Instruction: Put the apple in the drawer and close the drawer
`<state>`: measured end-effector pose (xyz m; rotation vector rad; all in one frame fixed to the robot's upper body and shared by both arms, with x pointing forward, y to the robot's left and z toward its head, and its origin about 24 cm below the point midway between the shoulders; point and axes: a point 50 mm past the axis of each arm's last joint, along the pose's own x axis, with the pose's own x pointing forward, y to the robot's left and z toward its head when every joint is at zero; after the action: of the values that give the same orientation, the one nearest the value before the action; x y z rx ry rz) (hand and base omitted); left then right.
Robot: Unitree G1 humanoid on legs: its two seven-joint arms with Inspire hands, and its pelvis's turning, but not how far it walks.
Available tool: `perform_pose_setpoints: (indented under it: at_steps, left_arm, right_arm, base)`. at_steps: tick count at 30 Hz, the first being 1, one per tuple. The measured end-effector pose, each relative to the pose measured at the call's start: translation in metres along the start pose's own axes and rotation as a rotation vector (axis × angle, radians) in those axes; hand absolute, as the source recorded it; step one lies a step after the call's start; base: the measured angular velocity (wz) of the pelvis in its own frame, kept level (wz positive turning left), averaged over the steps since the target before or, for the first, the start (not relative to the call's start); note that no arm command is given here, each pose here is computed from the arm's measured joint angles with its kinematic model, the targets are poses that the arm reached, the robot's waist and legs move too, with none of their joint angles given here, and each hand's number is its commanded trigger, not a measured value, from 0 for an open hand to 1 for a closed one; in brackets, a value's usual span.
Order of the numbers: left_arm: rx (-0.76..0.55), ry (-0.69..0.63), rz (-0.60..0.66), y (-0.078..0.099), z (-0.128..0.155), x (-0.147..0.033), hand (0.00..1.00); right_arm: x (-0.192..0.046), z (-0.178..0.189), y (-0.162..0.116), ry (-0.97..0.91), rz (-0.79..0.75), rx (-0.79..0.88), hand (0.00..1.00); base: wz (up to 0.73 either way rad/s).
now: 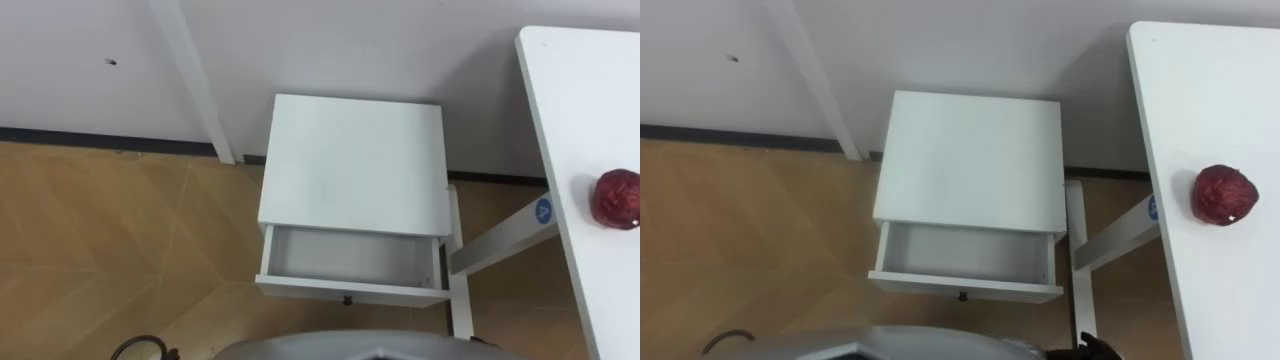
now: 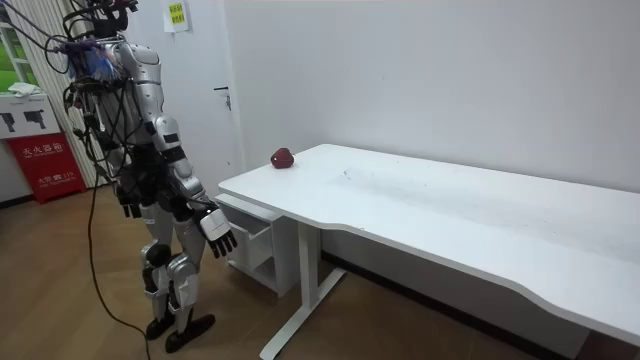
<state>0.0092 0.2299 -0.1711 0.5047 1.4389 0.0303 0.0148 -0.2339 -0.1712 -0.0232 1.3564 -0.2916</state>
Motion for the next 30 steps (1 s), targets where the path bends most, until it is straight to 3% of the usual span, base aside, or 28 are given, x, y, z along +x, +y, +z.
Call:
perform_pose_setpoints:
  at_steps: [18,24,30]
  left_arm:
    - [-0.003,0.009,-0.008,-0.001,-0.002,0.0,0.0]
    - [-0.075,0.013,0.03,0.005,-0.002,0.0,0.0]
    - [-0.153,0.037,0.095,0.012,-0.013,-0.001,0.0]
  right_arm:
    - [0.0,-0.005,0.0,0.028,-0.035,0.108,0.0]
    - [-0.001,-0.007,-0.003,0.035,-0.082,0.304,0.0]
    - [-0.003,-0.015,-0.02,0.065,-0.247,0.712,0.0]
  base:
    - [0.0]
    - [-0.01]
    - [-0.04]
